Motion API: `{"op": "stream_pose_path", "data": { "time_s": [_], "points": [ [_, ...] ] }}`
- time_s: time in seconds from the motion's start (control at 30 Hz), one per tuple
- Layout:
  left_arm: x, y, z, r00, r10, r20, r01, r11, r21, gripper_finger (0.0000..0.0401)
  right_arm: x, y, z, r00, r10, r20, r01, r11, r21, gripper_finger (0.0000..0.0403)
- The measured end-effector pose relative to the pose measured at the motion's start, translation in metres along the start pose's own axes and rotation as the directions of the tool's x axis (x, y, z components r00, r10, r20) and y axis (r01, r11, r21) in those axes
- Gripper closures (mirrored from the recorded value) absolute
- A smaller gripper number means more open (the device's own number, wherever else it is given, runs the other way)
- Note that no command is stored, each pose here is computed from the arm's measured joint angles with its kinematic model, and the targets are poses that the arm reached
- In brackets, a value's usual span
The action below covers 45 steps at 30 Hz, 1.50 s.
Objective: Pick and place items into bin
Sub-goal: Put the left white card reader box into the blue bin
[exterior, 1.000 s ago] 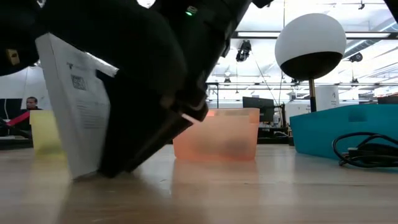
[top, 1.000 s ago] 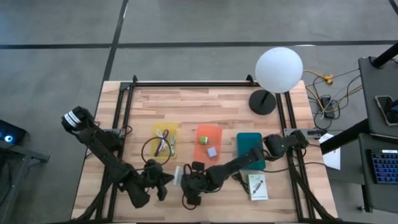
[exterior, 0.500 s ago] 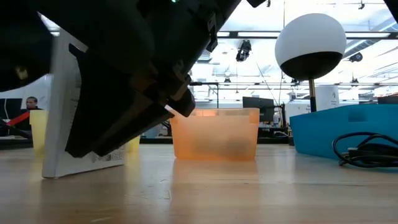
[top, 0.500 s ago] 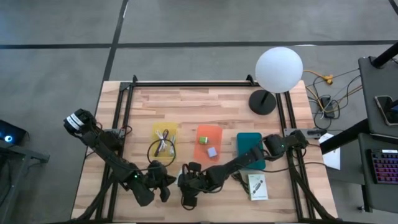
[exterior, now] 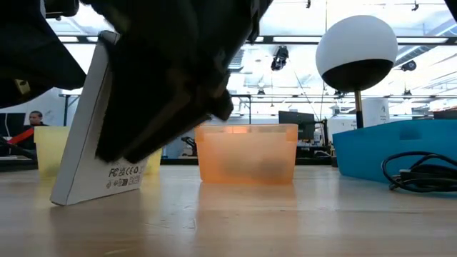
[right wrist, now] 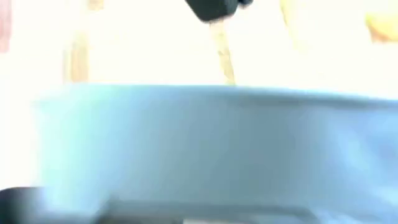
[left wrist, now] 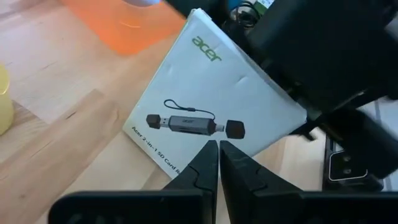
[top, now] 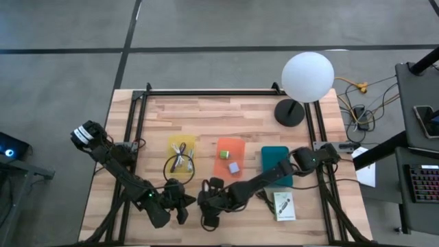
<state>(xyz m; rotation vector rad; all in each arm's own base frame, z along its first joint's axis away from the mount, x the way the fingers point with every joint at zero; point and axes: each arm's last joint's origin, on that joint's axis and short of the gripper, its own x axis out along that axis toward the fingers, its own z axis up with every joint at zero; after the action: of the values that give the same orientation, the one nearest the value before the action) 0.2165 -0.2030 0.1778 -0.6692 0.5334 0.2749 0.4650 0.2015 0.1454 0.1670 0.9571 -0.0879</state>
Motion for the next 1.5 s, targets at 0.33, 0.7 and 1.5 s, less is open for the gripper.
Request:
{"op": "stream_pose_path", "data": {
  "time_s": [0.33,0.7,1.5],
  "points": [
    [0.000,0.002,-0.001,1.000,0.003,-0.006,-0.003,1.000,0.006,0.0401,-0.018,-0.004,0.011,0.999,-0.025,0.034,0.025,1.000,-0.011,0.0284],
    [0.001,0.004,-0.002,1.000,0.006,-0.010,-0.006,1.000,0.010,0.0401,-0.035,-0.008,0.019,0.996,-0.066,0.065,0.066,0.998,-0.001,0.0284],
    [0.001,0.003,-0.002,1.000,0.001,-0.007,0.000,1.000,0.003,0.0401,-0.044,-0.023,0.024,0.984,-0.170,0.055,0.179,0.945,-0.274,0.0284]
  ]
}}
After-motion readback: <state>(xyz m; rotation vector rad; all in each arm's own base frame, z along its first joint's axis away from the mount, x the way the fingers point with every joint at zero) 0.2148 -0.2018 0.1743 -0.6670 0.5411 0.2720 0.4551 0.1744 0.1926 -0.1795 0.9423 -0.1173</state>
